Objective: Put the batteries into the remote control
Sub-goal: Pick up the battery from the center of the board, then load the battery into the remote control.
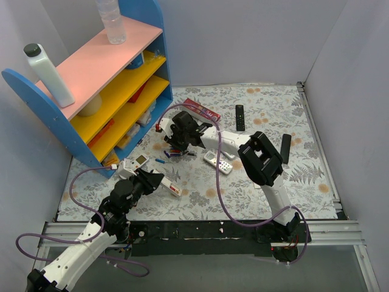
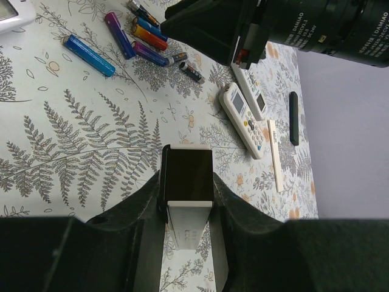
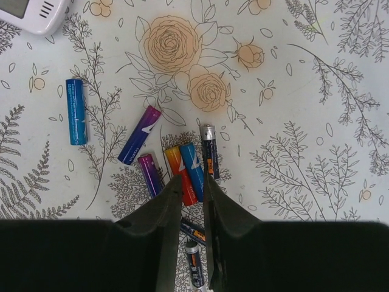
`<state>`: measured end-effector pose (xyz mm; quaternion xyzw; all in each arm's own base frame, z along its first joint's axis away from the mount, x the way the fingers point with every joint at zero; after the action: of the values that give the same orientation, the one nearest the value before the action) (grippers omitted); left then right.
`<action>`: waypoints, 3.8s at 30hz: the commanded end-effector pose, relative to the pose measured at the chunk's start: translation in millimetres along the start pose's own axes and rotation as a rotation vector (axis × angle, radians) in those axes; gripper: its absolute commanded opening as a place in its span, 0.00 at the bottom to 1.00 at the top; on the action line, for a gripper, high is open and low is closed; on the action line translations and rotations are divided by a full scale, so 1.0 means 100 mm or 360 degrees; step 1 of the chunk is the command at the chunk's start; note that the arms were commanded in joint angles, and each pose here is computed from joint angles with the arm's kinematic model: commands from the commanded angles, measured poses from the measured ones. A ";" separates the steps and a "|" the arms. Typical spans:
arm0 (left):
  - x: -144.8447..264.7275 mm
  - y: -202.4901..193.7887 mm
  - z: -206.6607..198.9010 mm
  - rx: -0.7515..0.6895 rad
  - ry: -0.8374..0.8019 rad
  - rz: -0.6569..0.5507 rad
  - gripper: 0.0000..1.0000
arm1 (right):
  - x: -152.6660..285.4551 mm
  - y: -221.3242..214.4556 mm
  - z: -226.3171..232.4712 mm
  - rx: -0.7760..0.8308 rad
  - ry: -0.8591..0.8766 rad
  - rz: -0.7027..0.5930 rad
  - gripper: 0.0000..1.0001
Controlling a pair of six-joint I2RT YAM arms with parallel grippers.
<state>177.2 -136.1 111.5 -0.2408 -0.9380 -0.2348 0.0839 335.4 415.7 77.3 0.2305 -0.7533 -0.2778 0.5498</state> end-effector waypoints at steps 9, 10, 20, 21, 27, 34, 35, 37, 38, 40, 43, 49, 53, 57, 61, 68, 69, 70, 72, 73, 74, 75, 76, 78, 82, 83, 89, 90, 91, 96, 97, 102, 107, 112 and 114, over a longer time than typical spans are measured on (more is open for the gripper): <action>0.00 0.08 -0.18 -0.0001 -0.0074 -0.0042 0.00 | -0.08 0.04 0.02 0.0055 0.0106 0.0001 0.25; 0.00 0.08 -0.18 -0.0001 -0.0076 -0.0043 0.00 | -0.09 0.03 0.02 0.0057 0.0107 0.0003 0.25; 0.00 0.07 -0.19 0.0002 -0.0083 -0.0033 0.00 | -0.14 -0.05 0.07 0.0049 0.0142 0.0042 0.26; 0.00 0.08 -0.19 0.0002 -0.0082 -0.0035 0.00 | -0.15 -0.07 0.07 0.0047 0.0145 0.0052 0.26; 0.00 0.07 -0.19 0.0002 -0.0087 -0.0029 0.00 | -0.16 -0.11 0.11 0.0029 0.0174 0.0070 0.28; 0.00 0.06 -0.20 0.0002 -0.0107 -0.0027 0.00 | -0.16 -0.22 0.15 0.0020 0.0178 0.0130 0.20; 0.00 0.06 -0.20 0.0005 -0.0113 -0.0024 0.00 | -0.15 -0.21 0.14 0.0023 0.0178 0.0130 0.16; 0.01 0.06 -0.21 0.0010 -0.0136 -0.0025 0.00 | -0.12 -0.19 0.14 0.0026 0.0178 0.0121 0.10; 0.01 0.06 -0.22 0.0013 -0.0141 -0.0025 0.00 | -0.09 -0.15 0.13 0.0030 0.0171 0.0106 0.08; 0.01 0.06 -0.22 0.0017 -0.0153 -0.0027 0.00 | -0.06 -0.12 0.12 0.0032 0.0161 0.0090 0.07; 0.01 0.05 -0.21 0.0027 -0.0156 -0.0027 0.00 | 0.03 -0.03 0.08 0.0046 0.0131 0.0044 0.06; 0.00 0.03 -0.19 0.0087 -0.0198 -0.0038 0.00 | 0.32 0.18 0.02 0.0047 0.0042 -0.0072 0.05; 0.00 0.02 -0.20 0.0133 -0.0248 -0.0049 0.00 | 0.69 0.35 0.01 0.0027 -0.0030 -0.0155 0.05; 0.01 0.03 -0.24 0.0180 -0.0329 -0.0064 0.00 | 0.99 0.40 0.17 0.0011 -0.0041 -0.0201 0.05; 0.00 -0.02 -0.22 0.0229 -0.0384 -0.0045 0.00 | 1.36 0.44 0.39 -0.0020 -0.0083 -0.0247 0.05; -0.01 -0.09 -0.22 0.0276 -0.0429 0.0008 0.00 | 1.79 0.34 0.95 -0.0064 -0.0071 -0.0264 0.05; -0.01 -0.09 -0.23 0.0291 -0.0443 0.0014 0.00 | 1.83 0.32 1.01 -0.0070 -0.0060 -0.0251 0.04; -0.01 -0.11 -0.24 0.0299 -0.0452 0.0025 0.00 | 1.92 0.35 1.03 -0.0098 -0.0086 -0.0273 0.05; -0.01 -0.13 -0.25 0.0338 -0.0466 0.0052 0.00 | 1.98 0.37 1.16 -0.0098 -0.0089 -0.0267 0.05; -0.02 -0.16 -0.21 0.0350 -0.0459 0.0064 0.00 | 2.05 0.38 1.16 -0.0118 -0.0129 -0.0271 0.05; -0.02 -0.17 -0.23 0.0362 -0.0474 0.0076 0.00 | 2.08 0.40 1.24 -0.0116 -0.0120 -0.0274 0.05; -0.02 -0.19 -0.20 0.0372 -0.0470 0.0089 0.00 | 2.10 0.41 1.26 -0.0133 -0.0131 -0.0281 0.05; -0.03 -0.21 -0.18 0.0394 -0.0460 0.0103 0.00 | 2.13 0.42 1.31 -0.0137 -0.0116 -0.0287 0.05; -0.03 -0.23 -0.17 0.0409 -0.0464 0.0122 0.00 | 2.15 0.43 1.36 -0.0181 -0.0101 -0.0284 0.04; -0.03 -0.24 -0.18 0.0428 -0.0476 0.0127 0.00 | 2.09 0.38 1.45 -0.0231 -0.0083 -0.0197 0.05; -0.03 -0.22 -0.20 0.0430 -0.0490 0.0121 0.00 | 2.08 0.35 1.46 -0.0232 -0.0087 -0.0166 0.05; 0.01 -0.27 -0.23 0.0436 -0.0540 0.0177 0.00 | 1.99 0.29 1.49 -0.0254 -0.0097 -0.0080 0.06; 0.01 -0.28 -0.23 0.0435 -0.0544 0.0183 0.00 | 1.98 0.29 1.49 -0.0254 -0.0098 -0.0074 0.06; 0.02 -0.29 -0.23 0.0434 -0.0547 0.0193 0.00 | 1.97 0.28 1.49 -0.0250 -0.0098 -0.0070 0.06; 0.04 -0.31 -0.26 0.0436 -0.0596 0.0218 0.00 | 1.95 0.34 1.46 -0.0249 -0.0106 -0.0065 0.09; 0.05 -0.31 -0.28 0.0435 -0.0607 0.0223 0.00 | 1.92 0.32 1.47 -0.0247 -0.0101 -0.0041 0.09; 0.08 -0.32 -0.34 0.0442 -0.0658 0.0257 0.00 | 1.86 0.33 1.47 -0.0243 -0.0099 0.0001 0.09; 0.11 -0.32 -0.37 0.0491 -0.0689 0.0266 0.00 | 1.86 0.39 1.45 -0.0244 -0.0098 -0.0024 0.11; 0.12 -0.30 -0.38 0.0549 -0.0701 0.0260 0.00 | 1.83 0.39 1.47 -0.0247 -0.0078 -0.0006 0.19; 0.11 -0.29 -0.39 0.0590 -0.0694 0.0258 0.00 | 1.81 0.38 1.48 -0.0246 -0.0066 0.0001 0.20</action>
<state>177.1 -173.2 195.2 -0.3036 -0.9474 -0.0557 -0.0848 139.4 342.6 201.5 0.1892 -0.7422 -0.3448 0.5427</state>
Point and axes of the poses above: each gripper's point midway between its finger pads, its own x axis back along the fingers, its own z axis along the line the jaws close on, y = z × x, the point moved 3 cm from there along x, back along the fingers, and after that the axes turned 12 degrees about x, right-handed, at the moved point
